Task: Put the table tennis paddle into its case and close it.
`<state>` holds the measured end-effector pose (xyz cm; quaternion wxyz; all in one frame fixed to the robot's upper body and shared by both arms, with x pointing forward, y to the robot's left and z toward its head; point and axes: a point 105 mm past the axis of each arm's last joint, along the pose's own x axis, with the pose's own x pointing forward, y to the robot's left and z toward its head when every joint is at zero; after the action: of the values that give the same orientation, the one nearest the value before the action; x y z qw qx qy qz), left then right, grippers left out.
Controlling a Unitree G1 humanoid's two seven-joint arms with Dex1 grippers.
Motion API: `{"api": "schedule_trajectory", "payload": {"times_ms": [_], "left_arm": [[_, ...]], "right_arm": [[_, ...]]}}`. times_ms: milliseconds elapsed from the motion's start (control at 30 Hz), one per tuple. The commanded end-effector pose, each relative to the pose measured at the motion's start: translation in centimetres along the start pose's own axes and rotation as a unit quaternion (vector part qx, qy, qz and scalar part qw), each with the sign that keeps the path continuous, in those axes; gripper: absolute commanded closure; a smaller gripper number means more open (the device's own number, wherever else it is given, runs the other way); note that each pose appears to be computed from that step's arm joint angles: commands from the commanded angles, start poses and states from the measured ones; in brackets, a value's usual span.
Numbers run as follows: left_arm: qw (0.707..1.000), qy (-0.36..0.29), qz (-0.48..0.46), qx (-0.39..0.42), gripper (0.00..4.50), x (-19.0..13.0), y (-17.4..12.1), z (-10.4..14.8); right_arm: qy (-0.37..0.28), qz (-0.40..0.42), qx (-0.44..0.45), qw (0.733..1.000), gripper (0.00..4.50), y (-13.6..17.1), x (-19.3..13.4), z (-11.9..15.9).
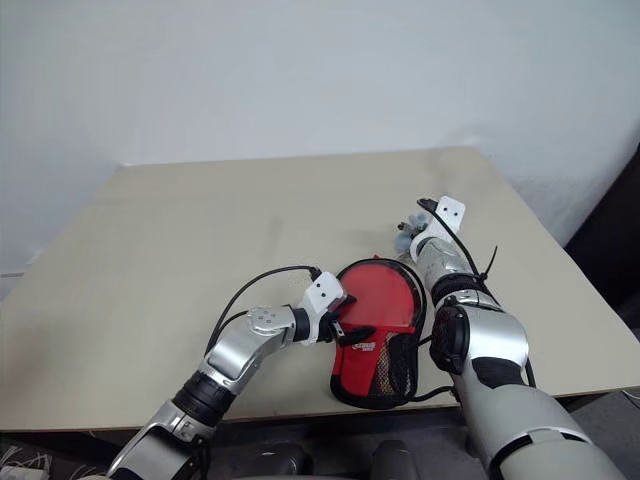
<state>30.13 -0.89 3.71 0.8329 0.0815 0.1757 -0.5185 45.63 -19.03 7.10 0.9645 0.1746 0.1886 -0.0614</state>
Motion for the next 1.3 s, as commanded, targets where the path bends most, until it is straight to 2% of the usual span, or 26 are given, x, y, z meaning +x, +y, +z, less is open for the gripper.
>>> {"api": "schedule_trajectory", "payload": {"times_ms": [33, 167, 300, 500, 700, 833, 1033, 1300], "left_arm": [[0.996, 0.075, 0.02, -0.035, 0.29, -0.4, 0.7, -4.1], [0.996, 0.075, 0.017, -0.039, 0.29, -0.2, 0.5, -4.2], [0.996, 0.076, 0.01, -0.041, 0.29, -0.1, 0.3, -4.2], [0.996, 0.081, -0.005, -0.039, 0.29, 0.1, 0.0, -4.3], [0.996, 0.072, -0.03, 0.032, 0.29, 0.6, -0.3, -3.3], [0.995, 0.05, -0.025, 0.077, 0.29, 1.0, 0.0, -2.1], [0.996, -0.039, 0.007, 0.085, 0.29, 1.1, 1.2, 2.2], [0.991, -0.091, -0.022, 0.097, 0.29, 2.4, 0.2, 6.1]], "right_arm": [[-0.09, -0.043, -0.009, 0.995, 4.3, -4.2, -1.0, 6.4], [-0.09, -0.045, -0.019, 0.995, 4.3, -6.1, -1.5, 6.9], [-0.082, -0.068, -0.026, 0.994, 4.31, -9.7, -2.4, 6.5], [-0.054, -0.083, -0.01, 0.995, 4.31, -12.3, -3.5, 3.4], [-0.043, -0.081, 0.012, 0.996, 4.31, -11.6, -4.5, 1.2], [-0.038, -0.07, 0.011, 0.997, 4.31, -10.5, -4.6, 0.8], [-0.05, -0.07, 0.016, 0.996, 4.32, -10.3, -4.7, 2.0], [-0.04, -0.063, 0.017, 0.997, 4.32, -9.6, -4.4, 1.3]]}}
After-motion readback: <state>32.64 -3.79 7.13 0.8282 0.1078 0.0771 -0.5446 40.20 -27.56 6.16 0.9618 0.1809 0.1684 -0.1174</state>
